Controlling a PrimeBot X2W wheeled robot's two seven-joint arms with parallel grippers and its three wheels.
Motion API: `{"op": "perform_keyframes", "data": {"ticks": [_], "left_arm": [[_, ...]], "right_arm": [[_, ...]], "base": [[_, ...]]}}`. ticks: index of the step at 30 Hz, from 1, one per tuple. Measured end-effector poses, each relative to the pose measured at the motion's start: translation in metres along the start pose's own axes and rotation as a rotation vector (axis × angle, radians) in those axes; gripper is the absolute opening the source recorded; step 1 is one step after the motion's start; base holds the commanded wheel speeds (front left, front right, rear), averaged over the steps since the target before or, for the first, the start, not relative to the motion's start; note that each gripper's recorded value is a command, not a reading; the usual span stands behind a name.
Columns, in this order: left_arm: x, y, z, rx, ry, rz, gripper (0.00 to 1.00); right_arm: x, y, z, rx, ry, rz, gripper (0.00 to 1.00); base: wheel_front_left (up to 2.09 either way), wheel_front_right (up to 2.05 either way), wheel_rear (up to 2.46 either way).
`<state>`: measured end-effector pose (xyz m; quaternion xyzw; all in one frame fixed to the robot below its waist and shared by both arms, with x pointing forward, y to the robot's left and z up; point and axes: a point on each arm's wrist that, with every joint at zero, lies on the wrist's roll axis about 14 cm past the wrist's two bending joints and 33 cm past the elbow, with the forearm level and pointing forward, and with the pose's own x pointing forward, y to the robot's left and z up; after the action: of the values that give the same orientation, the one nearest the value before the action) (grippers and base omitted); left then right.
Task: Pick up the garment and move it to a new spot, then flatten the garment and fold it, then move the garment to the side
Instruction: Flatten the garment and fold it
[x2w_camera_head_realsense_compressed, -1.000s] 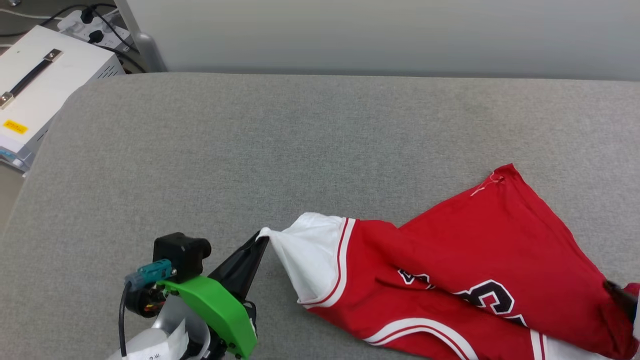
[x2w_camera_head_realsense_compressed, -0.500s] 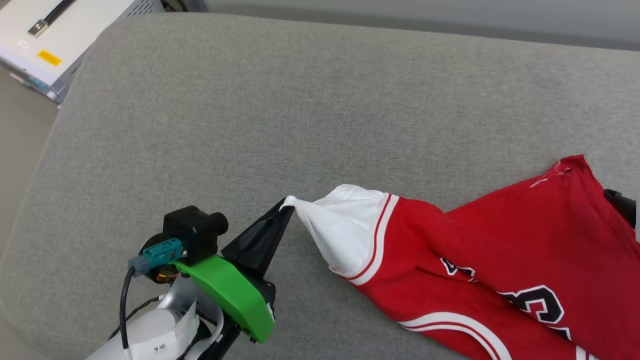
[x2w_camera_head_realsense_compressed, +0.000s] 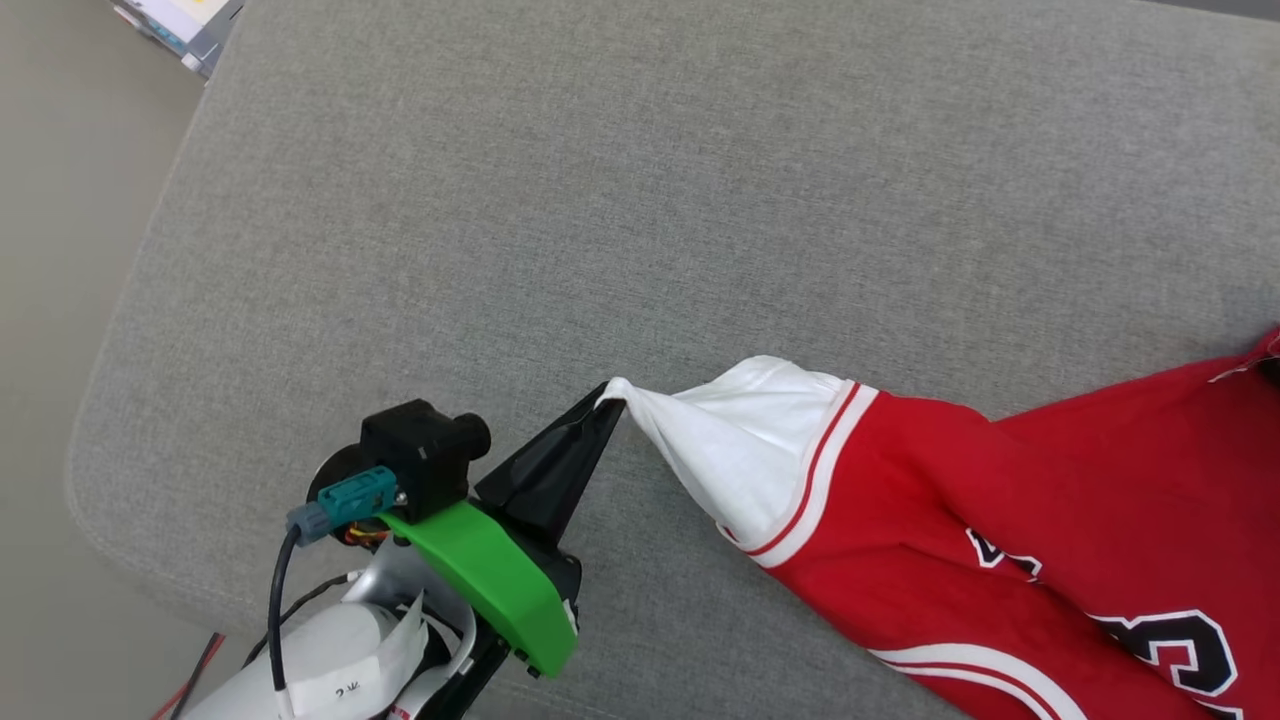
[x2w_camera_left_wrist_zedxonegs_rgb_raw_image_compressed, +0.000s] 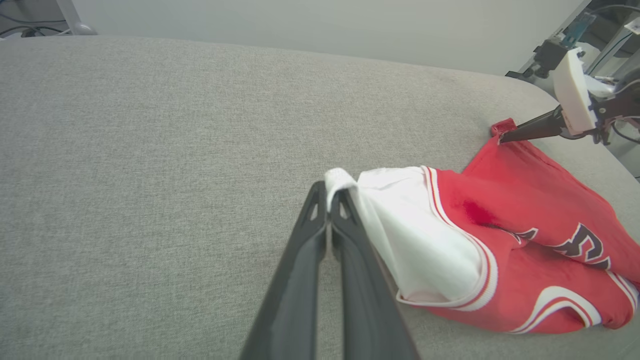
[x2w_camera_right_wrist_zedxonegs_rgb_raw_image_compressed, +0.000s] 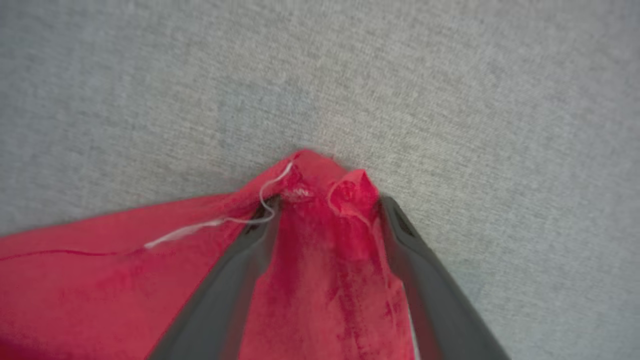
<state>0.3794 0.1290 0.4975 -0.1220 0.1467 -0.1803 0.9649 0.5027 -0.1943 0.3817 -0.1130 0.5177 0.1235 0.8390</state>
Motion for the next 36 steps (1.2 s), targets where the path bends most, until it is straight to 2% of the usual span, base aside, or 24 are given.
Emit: {"op": "perform_keyframes", "data": {"ticks": [3,4,6,15,22,31,36], "left_arm": [[-0.001,0.005,-0.003,-0.003,0.009,0.017,0.00],[-0.001,0.006,-0.003,-0.003,0.008,0.021,0.00],[-0.001,0.008,-0.004,-0.003,0.011,0.025,0.00],[0.000,0.008,-0.001,0.010,-0.001,0.024,0.00],[-0.006,0.002,0.014,0.036,-0.041,0.006,0.00],[-0.021,-0.004,0.048,0.097,-0.140,0.005,0.00],[-0.029,-0.012,0.087,0.123,-0.282,0.007,0.00]], "right_arm": [[0.008,0.001,-0.002,-0.024,0.026,0.000,1.00],[0.010,0.001,-0.003,-0.029,0.033,0.000,0.46],[0.013,0.002,-0.005,-0.035,0.045,0.003,0.00],[0.009,0.003,0.005,0.007,-0.039,0.012,0.00],[-0.011,-0.005,0.017,0.055,-0.162,-0.002,0.00],[-0.076,-0.020,0.051,0.104,-0.437,-0.017,0.00],[-0.130,-0.026,0.068,0.082,-0.600,-0.050,0.00]], "base": [[0.00,0.00,0.00],[0.00,0.00,0.00],[0.00,0.00,0.00],[0.00,0.00,0.00],[0.00,0.00,0.00],[0.00,0.00,0.00],[0.00,0.00,0.00]]}}
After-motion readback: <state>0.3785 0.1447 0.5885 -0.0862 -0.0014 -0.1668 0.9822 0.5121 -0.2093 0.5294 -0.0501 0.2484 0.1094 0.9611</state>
